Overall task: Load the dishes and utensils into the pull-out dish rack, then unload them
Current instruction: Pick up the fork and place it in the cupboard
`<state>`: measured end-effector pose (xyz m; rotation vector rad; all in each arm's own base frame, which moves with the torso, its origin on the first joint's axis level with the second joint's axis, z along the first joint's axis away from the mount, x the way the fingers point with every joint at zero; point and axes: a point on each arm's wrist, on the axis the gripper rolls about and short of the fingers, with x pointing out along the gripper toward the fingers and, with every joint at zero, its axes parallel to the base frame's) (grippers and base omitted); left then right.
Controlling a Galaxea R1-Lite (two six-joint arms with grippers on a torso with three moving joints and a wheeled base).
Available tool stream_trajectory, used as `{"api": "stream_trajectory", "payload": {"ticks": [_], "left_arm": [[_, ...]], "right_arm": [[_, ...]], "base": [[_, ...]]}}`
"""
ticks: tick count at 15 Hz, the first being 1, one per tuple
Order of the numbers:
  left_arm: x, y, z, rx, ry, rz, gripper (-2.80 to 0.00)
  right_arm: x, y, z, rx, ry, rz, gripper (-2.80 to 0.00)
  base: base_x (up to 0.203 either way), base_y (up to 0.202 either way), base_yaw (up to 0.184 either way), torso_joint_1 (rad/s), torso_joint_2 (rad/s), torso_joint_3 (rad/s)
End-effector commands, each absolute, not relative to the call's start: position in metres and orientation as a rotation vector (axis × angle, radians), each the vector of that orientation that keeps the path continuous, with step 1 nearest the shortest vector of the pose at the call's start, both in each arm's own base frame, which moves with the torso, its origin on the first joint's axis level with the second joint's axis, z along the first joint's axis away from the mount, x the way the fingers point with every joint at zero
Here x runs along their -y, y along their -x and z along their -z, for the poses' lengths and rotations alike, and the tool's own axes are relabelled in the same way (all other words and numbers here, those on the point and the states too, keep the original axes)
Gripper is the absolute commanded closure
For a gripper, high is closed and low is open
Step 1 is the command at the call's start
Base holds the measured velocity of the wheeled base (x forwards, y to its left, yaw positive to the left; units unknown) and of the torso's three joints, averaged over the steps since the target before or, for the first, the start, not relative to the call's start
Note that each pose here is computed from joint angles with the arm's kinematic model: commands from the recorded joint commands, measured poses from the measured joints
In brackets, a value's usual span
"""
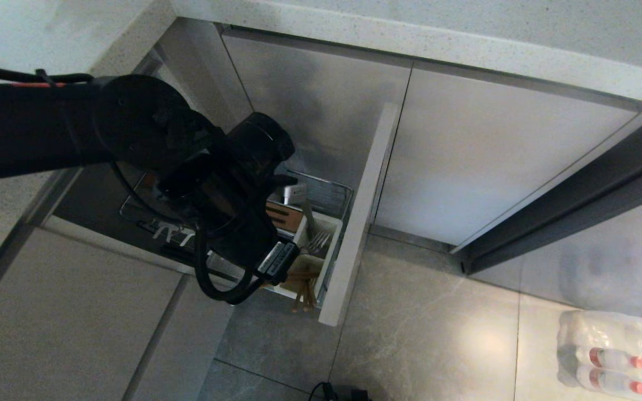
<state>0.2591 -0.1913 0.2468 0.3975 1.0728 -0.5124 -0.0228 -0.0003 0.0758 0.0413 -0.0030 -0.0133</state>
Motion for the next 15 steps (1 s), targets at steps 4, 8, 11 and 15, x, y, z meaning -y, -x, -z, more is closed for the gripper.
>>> {"api": "stream_trajectory", "payload": {"ticks": [4, 8, 11, 15], "left_arm": [[0.201, -0.272, -0.225, -1.125, -0.442, 0.473, 0.0], [0.205, -0.278, -0.219, -1.116, -0.444, 0.459, 0.0], [0.21, -0.286, -0.216, -1.075, -0.397, 0.444, 0.0], [0.212, -0.29, -0.213, -1.063, -0.396, 0.43, 0.0]], "right_arm": [[0.0, 0.023, -0.076, 0.002, -0.041, 0.014, 0.0], [0.0, 0.023, -0.076, 0.002, -0.041, 0.014, 0.0], [0.0, 0.023, -0.076, 0.002, -0.041, 0.014, 0.0], [0.0, 0.023, -0.076, 0.002, -0.041, 0.014, 0.0]], "base": [[0.0, 0.0, 0.0, 0.0, 0.0, 0.0], [0.0, 0.0, 0.0, 0.0, 0.0, 0.0], [0.0, 0.0, 0.0, 0.0, 0.0, 0.0], [0.0, 0.0, 0.0, 0.0, 0.0, 0.0]]}}
